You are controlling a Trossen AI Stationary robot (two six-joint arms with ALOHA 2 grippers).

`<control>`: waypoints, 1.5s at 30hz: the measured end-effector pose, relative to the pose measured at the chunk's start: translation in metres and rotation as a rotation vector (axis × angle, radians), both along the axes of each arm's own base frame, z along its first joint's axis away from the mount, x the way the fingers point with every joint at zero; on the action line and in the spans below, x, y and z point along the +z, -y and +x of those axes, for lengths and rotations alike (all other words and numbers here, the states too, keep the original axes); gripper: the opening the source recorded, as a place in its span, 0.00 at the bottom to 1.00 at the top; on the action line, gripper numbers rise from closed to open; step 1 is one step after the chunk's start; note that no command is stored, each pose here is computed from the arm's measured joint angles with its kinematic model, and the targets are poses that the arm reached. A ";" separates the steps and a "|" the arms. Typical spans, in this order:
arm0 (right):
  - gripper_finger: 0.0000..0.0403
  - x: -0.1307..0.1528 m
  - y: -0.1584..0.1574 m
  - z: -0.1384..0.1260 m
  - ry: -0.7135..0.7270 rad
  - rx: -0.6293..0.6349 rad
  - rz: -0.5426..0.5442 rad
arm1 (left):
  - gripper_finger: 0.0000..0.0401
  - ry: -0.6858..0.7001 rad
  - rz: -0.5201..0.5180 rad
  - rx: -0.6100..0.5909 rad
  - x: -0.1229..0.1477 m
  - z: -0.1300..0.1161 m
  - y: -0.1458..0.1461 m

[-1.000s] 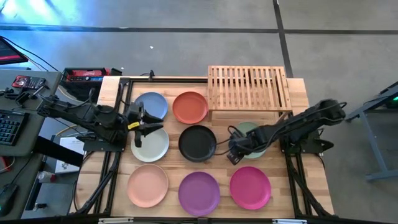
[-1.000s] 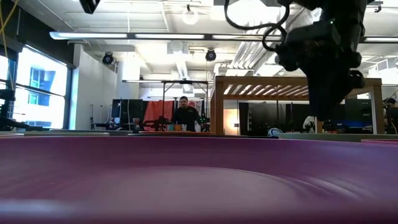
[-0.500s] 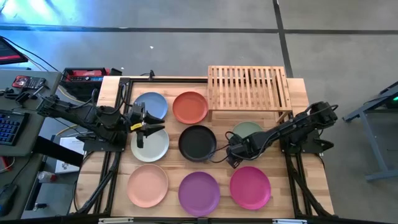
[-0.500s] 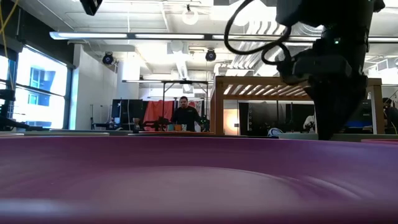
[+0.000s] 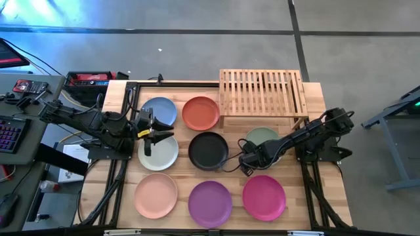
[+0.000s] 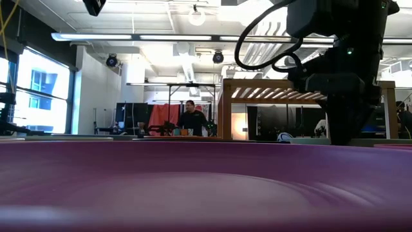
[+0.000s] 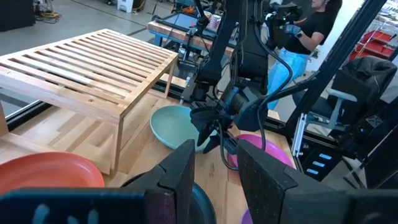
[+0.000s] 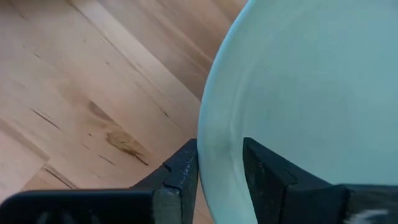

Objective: Place and stack plates onto a shelf
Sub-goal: Put the green plate on the shelf

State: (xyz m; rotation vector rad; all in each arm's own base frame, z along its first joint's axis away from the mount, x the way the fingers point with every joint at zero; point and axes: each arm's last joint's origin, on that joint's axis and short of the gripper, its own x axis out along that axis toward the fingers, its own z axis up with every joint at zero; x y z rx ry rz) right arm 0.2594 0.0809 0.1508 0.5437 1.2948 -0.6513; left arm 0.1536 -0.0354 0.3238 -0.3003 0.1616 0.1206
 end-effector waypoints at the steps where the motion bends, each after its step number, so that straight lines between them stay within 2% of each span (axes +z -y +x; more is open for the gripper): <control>1: 0.24 0.000 0.000 0.000 0.000 -0.001 0.000 | 0.27 0.000 0.000 0.000 0.000 0.000 0.000; 9: 0.02 0.000 -0.001 0.000 -0.004 0.002 0.028 | 0.27 0.000 0.000 0.000 0.000 0.000 0.000; 18: 0.01 0.011 -0.005 0.006 0.002 -0.039 0.087 | 0.27 -0.001 0.001 0.000 0.000 0.000 0.000; 32: 0.00 0.063 -0.012 0.029 0.058 -0.059 0.112 | 0.27 -0.001 0.001 0.000 0.000 0.000 0.000; 39: 0.00 0.084 -0.016 0.038 0.115 -0.052 0.146 | 0.27 -0.001 0.001 0.000 0.000 0.000 0.000; 45: 0.00 0.114 -0.020 0.050 0.208 -0.002 0.182 | 0.27 -0.001 0.001 0.000 0.000 0.000 0.000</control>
